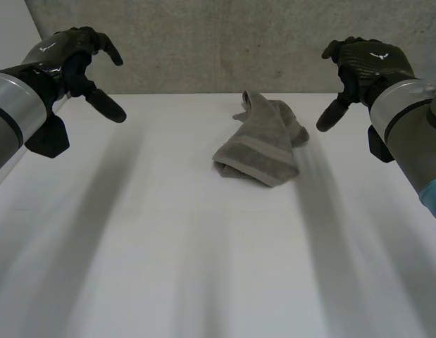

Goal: Fold the towel.

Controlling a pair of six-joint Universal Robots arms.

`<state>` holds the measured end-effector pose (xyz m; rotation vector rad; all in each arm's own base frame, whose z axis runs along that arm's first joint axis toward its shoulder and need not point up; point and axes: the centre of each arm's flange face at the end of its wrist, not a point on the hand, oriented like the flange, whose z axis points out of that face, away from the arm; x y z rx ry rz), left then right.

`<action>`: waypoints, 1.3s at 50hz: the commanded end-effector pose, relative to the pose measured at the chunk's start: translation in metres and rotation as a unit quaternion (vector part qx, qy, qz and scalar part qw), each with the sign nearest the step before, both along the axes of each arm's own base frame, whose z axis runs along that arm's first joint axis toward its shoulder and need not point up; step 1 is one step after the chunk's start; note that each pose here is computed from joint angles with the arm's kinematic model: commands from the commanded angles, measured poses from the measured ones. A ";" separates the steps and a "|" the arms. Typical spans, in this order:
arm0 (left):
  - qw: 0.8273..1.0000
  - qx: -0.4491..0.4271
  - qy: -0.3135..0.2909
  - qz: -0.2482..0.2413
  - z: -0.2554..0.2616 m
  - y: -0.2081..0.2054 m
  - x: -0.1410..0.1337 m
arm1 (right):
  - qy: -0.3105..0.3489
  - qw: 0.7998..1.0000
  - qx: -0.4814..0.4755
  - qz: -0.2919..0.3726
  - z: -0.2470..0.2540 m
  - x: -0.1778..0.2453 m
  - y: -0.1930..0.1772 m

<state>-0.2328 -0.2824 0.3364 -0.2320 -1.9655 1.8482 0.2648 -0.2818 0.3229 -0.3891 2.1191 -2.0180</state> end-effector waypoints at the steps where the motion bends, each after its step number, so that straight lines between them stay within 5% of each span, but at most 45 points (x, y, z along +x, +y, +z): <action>1: 1.000 0.005 -0.002 -0.002 -0.004 0.000 -0.002 | -0.001 1.000 -0.004 -0.006 0.002 -0.003 -0.002; 21: 1.000 0.006 -0.003 -0.017 -0.008 0.005 -0.010 | 0.010 1.000 0.003 0.017 -0.008 0.005 -0.002; 35: 1.000 0.004 -0.002 -0.021 -0.014 0.002 -0.014 | 0.060 0.990 0.020 0.127 -0.115 0.082 -0.061; 48: 1.000 -0.005 0.000 -0.024 -0.017 0.001 -0.016 | 0.118 0.987 0.006 0.105 -0.209 0.107 -0.115; 58: 1.000 -0.008 0.001 -0.024 -0.019 -0.002 -0.018 | 0.122 0.986 0.012 0.109 -0.212 0.105 -0.115; 65: 1.000 -0.011 0.002 -0.023 -0.018 -0.002 -0.017 | 0.121 0.982 0.021 0.140 -0.159 0.119 -0.082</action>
